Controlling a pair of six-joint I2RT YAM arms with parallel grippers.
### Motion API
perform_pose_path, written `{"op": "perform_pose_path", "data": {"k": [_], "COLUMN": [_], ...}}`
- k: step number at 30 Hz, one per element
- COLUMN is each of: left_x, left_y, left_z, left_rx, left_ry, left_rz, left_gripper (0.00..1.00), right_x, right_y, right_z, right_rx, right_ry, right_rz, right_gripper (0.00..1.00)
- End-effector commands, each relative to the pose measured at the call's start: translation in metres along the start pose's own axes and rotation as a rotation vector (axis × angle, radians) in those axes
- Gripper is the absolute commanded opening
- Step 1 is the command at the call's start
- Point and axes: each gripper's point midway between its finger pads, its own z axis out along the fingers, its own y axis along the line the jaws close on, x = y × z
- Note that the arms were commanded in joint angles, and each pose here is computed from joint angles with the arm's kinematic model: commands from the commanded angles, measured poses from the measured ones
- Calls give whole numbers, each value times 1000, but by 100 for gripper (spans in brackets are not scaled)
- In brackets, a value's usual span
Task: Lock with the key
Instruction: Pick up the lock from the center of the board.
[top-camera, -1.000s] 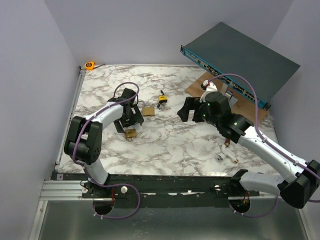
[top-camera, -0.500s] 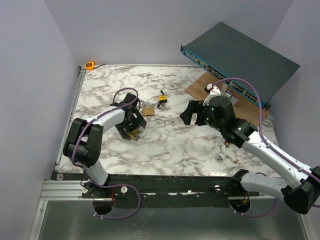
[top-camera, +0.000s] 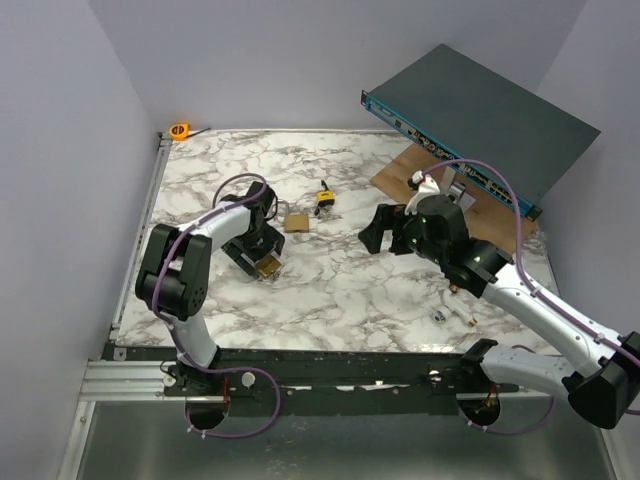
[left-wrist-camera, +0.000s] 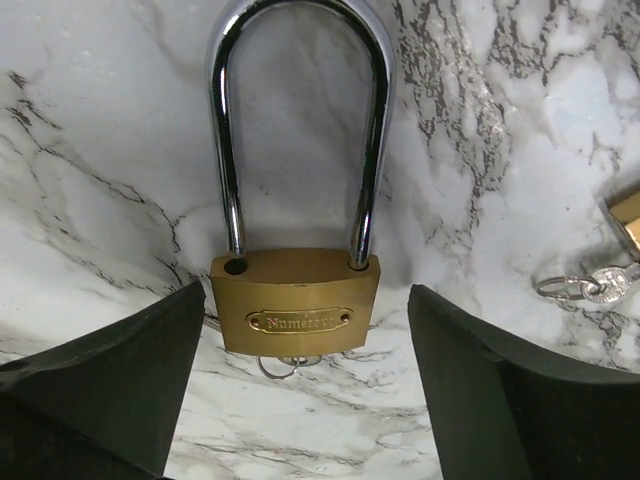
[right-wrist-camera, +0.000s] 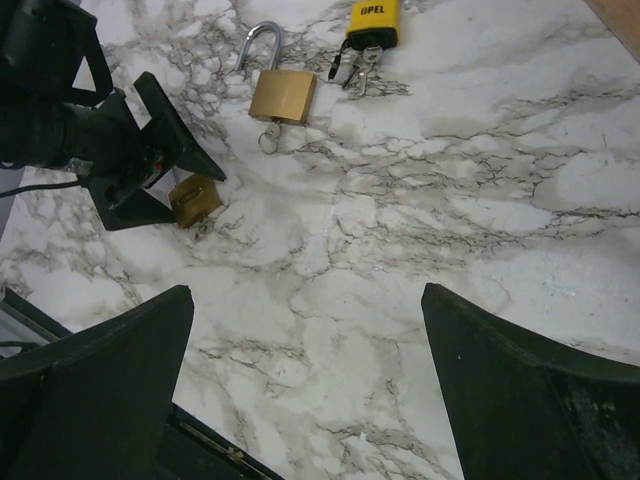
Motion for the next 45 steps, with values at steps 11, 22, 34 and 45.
{"op": "perform_pose_path", "data": {"k": [11,22,34,45], "left_x": [44,90,118,132], "left_y": [-4,-23,-36,-40], "left_z": [10,-27,-52,-62], "left_rx": [110,323,435,478], "left_ry": [178,299,373,424], "left_rz": [40,170,174,183], "left_gripper": [23,20,20,20], "right_x": [44,113,160,169], "right_y": [47,76,63,65], "right_z": [16,78,117,136], "right_rx": [-326,-369,-312,-283], "right_ry": [94,171,148,129], "right_rz": [115,98,156,211], "right_gripper": [100,91,67,51]}}
